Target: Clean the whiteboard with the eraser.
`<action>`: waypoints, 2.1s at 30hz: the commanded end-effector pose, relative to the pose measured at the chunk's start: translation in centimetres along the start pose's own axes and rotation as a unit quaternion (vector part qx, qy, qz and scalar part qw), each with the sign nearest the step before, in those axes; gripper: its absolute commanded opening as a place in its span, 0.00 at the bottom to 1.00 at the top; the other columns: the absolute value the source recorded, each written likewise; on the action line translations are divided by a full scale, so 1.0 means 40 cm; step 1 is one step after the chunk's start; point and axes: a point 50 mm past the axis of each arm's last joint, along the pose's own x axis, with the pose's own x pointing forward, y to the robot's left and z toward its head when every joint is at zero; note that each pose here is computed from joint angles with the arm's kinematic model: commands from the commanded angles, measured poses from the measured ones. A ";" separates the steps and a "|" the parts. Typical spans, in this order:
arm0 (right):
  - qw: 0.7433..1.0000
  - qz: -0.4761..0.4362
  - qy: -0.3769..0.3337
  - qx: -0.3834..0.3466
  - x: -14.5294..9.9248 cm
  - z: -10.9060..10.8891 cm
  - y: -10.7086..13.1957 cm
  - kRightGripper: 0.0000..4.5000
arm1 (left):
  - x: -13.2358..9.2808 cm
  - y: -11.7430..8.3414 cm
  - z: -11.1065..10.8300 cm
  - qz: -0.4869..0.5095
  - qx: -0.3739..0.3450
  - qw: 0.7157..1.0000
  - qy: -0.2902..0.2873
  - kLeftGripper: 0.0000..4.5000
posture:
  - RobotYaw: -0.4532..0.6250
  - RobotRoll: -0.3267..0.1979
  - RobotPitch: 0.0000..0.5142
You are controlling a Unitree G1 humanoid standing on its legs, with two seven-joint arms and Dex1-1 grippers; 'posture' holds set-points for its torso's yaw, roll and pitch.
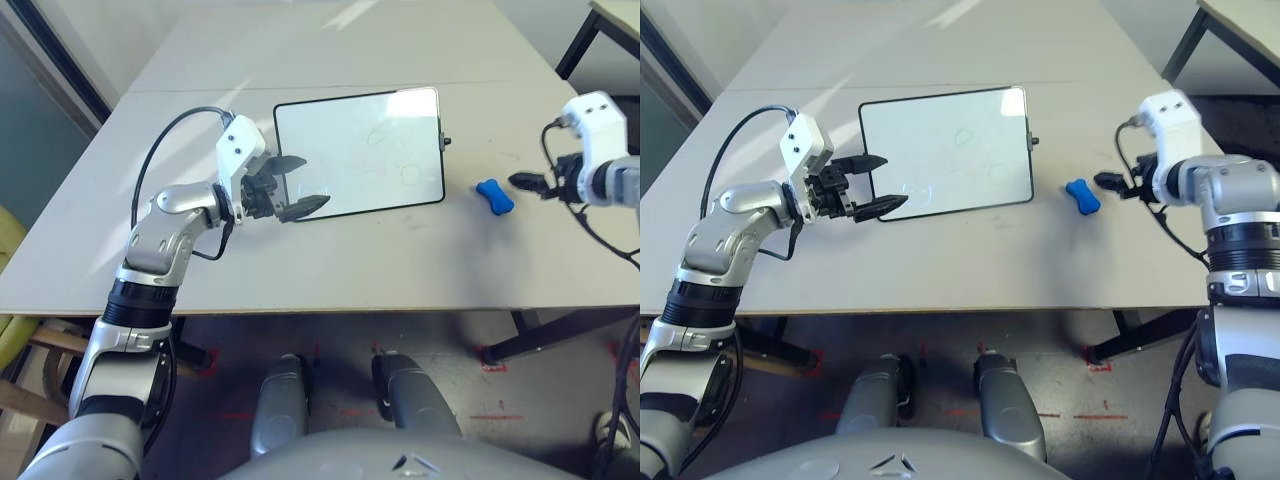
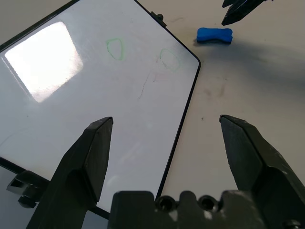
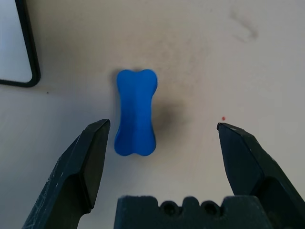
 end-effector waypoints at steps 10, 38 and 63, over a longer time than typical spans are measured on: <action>0.999 -0.003 0.046 -0.010 0.044 0.020 0.026 1.00 | 0.009 -0.008 -0.008 -0.005 0.008 1.000 0.006 1.00 | 0.28 0.62 0.18; 0.999 -0.002 0.054 -0.010 0.093 0.005 0.020 0.06 | 0.005 -0.014 -0.011 0.001 0.009 1.000 0.010 1.00 | 0.28 0.62 0.20; 0.831 0.037 -0.033 -0.555 0.024 0.135 0.222 0.06 | 0.013 -0.016 -0.009 -0.002 0.008 1.000 0.008 1.00 | 0.28 0.62 0.21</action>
